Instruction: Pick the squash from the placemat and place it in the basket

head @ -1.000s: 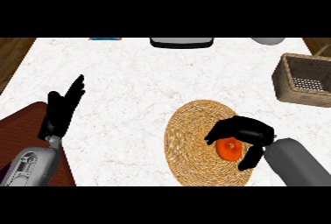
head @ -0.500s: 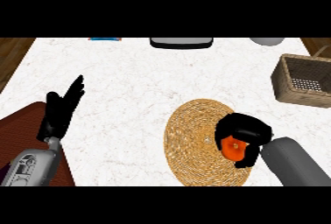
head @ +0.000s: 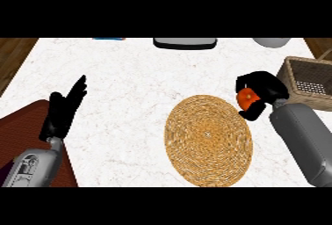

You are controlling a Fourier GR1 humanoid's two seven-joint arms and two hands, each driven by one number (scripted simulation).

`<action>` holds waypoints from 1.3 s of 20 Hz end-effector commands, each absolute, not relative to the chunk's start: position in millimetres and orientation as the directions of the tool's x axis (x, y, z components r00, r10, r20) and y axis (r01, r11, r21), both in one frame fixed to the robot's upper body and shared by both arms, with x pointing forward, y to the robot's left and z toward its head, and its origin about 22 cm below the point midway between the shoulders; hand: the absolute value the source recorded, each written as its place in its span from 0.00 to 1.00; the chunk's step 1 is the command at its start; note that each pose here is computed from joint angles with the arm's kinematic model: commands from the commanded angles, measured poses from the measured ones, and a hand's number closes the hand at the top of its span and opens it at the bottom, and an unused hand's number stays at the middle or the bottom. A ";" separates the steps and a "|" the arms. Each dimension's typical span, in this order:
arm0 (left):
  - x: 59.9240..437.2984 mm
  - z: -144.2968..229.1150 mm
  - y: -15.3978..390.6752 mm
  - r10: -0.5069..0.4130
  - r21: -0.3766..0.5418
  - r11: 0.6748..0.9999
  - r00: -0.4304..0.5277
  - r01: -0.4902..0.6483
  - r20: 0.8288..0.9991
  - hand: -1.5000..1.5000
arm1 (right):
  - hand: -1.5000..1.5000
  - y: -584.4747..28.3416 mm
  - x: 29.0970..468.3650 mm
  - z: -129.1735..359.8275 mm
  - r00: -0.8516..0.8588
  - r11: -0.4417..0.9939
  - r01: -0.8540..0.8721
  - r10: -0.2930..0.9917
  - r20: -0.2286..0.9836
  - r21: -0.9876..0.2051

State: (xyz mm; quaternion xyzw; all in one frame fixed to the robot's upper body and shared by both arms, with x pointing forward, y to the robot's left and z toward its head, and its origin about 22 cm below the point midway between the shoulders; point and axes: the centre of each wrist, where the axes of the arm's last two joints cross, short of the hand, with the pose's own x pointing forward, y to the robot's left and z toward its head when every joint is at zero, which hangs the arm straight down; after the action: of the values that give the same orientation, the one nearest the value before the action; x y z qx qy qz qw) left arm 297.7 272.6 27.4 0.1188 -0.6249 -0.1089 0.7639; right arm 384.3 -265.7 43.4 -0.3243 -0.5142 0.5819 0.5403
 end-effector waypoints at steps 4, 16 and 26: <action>289.7 23.6 275.4 -0.316 0.317 0.948 0.196 0.024 0.928 0.50 | 1.00 -163.5 423.6 114.2 0.161 0.321 -0.156 0.941 0.297 -0.934; 287.6 24.3 290.2 -0.306 0.313 0.950 0.209 0.003 0.929 0.50 | 1.00 -106.1 399.6 325.5 0.068 0.650 0.290 0.718 0.693 -0.702; 293.1 27.5 275.3 -0.308 0.313 0.950 0.200 0.007 0.930 0.50 | 1.00 -145.5 393.0 430.3 0.099 0.617 0.414 0.700 0.707 -0.669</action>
State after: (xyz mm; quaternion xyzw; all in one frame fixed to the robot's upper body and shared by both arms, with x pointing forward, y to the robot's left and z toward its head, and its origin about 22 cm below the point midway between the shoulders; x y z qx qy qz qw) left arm 293.6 275.9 27.1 0.1228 -0.6256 -0.1005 0.7638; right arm 398.8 -134.5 392.7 -0.4169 -0.6594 0.1408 0.6096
